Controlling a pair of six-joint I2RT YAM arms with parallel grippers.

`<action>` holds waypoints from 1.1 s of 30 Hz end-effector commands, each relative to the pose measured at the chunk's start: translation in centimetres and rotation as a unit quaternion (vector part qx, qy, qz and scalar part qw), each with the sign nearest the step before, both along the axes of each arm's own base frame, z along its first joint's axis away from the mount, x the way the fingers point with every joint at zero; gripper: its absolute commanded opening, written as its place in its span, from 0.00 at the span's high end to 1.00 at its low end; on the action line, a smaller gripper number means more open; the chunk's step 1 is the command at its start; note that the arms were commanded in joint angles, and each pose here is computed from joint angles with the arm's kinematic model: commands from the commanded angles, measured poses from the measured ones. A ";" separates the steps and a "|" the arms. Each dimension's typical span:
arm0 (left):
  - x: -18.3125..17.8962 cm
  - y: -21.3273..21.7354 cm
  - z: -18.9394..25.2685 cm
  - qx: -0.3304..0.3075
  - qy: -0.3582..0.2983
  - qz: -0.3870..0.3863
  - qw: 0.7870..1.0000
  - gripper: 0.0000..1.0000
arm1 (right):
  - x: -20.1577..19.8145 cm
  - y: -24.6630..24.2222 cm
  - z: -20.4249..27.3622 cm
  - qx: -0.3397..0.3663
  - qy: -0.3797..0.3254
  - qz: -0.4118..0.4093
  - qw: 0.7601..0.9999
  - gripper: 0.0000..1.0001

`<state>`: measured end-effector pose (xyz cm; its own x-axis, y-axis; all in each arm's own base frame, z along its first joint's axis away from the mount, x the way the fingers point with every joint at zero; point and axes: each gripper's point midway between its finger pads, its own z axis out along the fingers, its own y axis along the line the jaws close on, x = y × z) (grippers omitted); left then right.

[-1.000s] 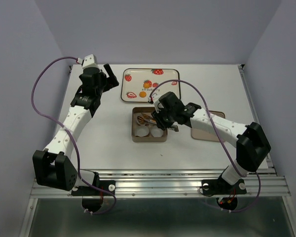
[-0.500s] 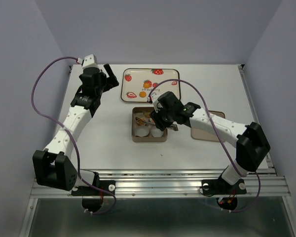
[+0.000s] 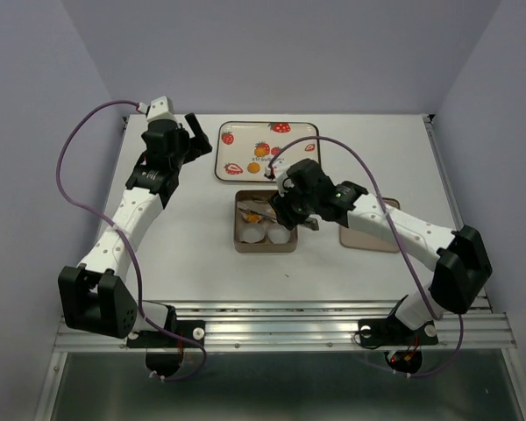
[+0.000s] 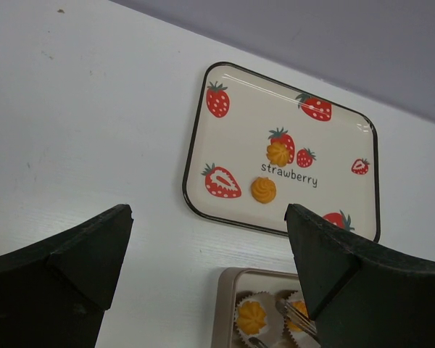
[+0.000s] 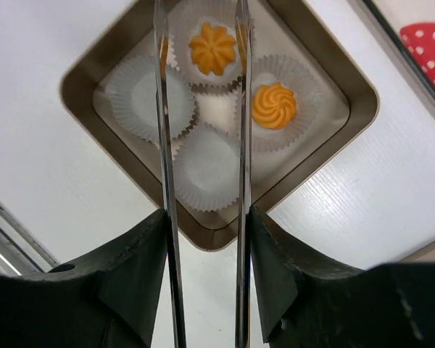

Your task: Pack the cookies

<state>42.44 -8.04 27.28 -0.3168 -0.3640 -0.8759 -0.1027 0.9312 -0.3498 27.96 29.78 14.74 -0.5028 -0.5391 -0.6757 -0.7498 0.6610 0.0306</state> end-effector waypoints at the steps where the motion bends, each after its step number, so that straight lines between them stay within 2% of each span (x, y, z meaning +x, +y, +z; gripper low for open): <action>1: 0.6 -0.5 2.7 -0.001 -0.041 -0.010 0.999 0.01 | -0.6 1.1 8.4 0.098 -0.075 0.026 0.992 0.48; 6: 1.1 -0.3 3.6 0.001 -0.047 -0.003 0.999 0.01 | 1.3 0.0 11.2 0.110 -0.118 -0.041 0.986 0.47; 7: 1.2 -0.2 4.2 0.000 -0.054 -0.001 0.999 0.01 | 2.7 -0.8 11.5 0.099 -0.135 -0.073 0.983 0.47; 13: 1.9 0.5 5.5 0.005 -0.068 0.018 0.997 0.01 | 9.7 -2.2 11.6 0.091 -0.144 -0.137 0.976 0.47; 18: 2.8 0.8 5.8 0.005 -0.070 0.024 0.997 0.01 | 15.0 -2.3 10.2 0.078 -0.146 -0.166 0.972 0.47; 22: 3.6 1.0 5.7 0.001 -0.066 0.022 0.998 0.01 | 18.0 -1.7 7.1 0.050 -0.137 -0.168 0.975 0.47; 33: 4.2 1.1 4.6 0.003 -0.053 0.018 0.998 0.01 | 20.9 -1.3 2.2 0.015 -0.116 -0.193 0.974 0.45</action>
<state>46.13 -6.99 28.63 -0.2788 -0.3689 -0.8867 -0.1342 0.9292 -0.3444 46.34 28.04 14.07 -0.5626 -0.3635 -0.7426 -0.4700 0.8795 -0.0745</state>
